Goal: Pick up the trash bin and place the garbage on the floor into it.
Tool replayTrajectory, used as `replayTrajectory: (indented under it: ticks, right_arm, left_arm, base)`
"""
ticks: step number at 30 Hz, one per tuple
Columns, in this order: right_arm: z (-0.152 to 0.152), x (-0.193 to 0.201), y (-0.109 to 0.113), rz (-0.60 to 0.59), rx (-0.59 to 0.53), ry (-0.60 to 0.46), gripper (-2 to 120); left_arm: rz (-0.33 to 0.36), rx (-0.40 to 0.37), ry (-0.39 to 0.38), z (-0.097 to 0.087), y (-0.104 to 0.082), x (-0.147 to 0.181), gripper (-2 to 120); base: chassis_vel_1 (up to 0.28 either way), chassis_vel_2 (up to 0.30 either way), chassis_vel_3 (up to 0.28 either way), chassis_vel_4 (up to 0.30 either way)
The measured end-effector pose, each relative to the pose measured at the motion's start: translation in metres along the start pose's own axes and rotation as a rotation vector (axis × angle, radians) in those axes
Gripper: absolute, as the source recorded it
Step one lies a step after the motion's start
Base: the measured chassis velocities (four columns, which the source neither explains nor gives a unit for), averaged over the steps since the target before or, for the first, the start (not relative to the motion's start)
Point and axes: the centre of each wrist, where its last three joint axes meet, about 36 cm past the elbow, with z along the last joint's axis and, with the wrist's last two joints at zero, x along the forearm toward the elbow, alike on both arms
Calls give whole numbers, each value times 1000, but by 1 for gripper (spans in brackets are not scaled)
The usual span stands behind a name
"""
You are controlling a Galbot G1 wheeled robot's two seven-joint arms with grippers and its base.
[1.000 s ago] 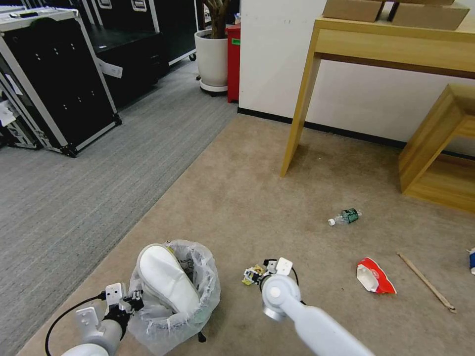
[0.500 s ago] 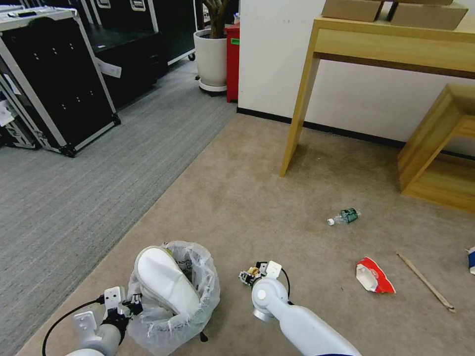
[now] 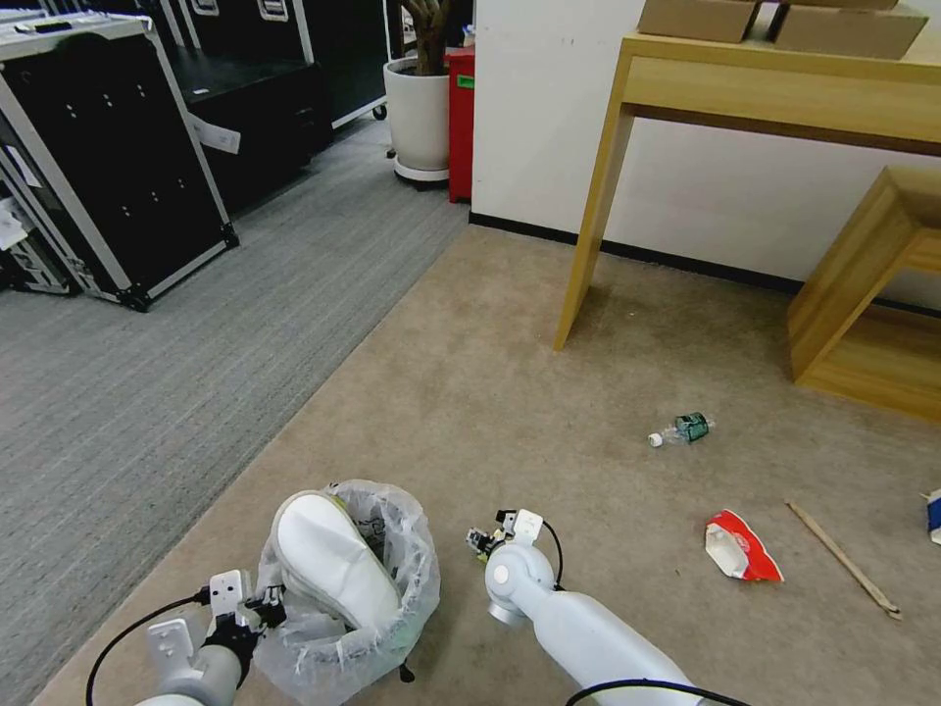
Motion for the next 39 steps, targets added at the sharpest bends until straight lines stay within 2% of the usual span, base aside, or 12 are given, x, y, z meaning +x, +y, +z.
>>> replayTrajectory:
  ticks: [6,9,10,13,15,18,23,31,34,35,38,39]
  right_arm:
    - [3,-6,-3,13,15,-6,64]
    - [6,-9,-6,15,33,-17,49]
    - [6,-9,-6,15,33,-17,49]
    - [9,-9,-8,13,49,-25,34]
    - [10,-9,-8,10,56,-29,30]
    - [13,-4,-8,-8,73,-41,16]
    - [17,5,-11,-35,89,-51,0]
    - [7,31,-33,-106,98,-117,0]
    - [-20,54,-67,-159,103,-223,0]
    - [-20,54,-67,-159,103,-223,0]
    - [-49,78,-94,-243,142,-383,0]
    - [-49,78,-94,-243,142,-383,0]
  left_arm:
    - [9,2,0,-1,-2,1,1]
    - [15,2,-1,-2,-4,2,1]
    - [15,2,-1,-2,-4,2,1]
    - [19,2,-1,-2,-5,2,1]
    - [20,3,-2,-2,-5,2,1]
    - [24,4,-7,-2,-6,1,1]
    - [25,5,-11,-3,-7,-1,1]
    - [18,5,-15,-4,-4,-7,1]
    - [17,6,-18,-5,-3,-10,1]
    - [17,6,-18,-5,-3,-10,1]
    - [17,8,-21,-7,-4,-11,1]
    - [17,8,-21,-7,-4,-11,1]
  base:
    - [0,0,0,0]
    - [0,0,0,0]
    - [0,0,0,0]
    - [0,0,0,0]
    - [0,0,0,0]
    - [0,0,0,0]
    - [0,0,0,0]
    - [0,0,0,0]
    - [0,0,0,0]
    - [0,0,0,0]
    - [0,0,0,0]
    - [0,0,0,0]
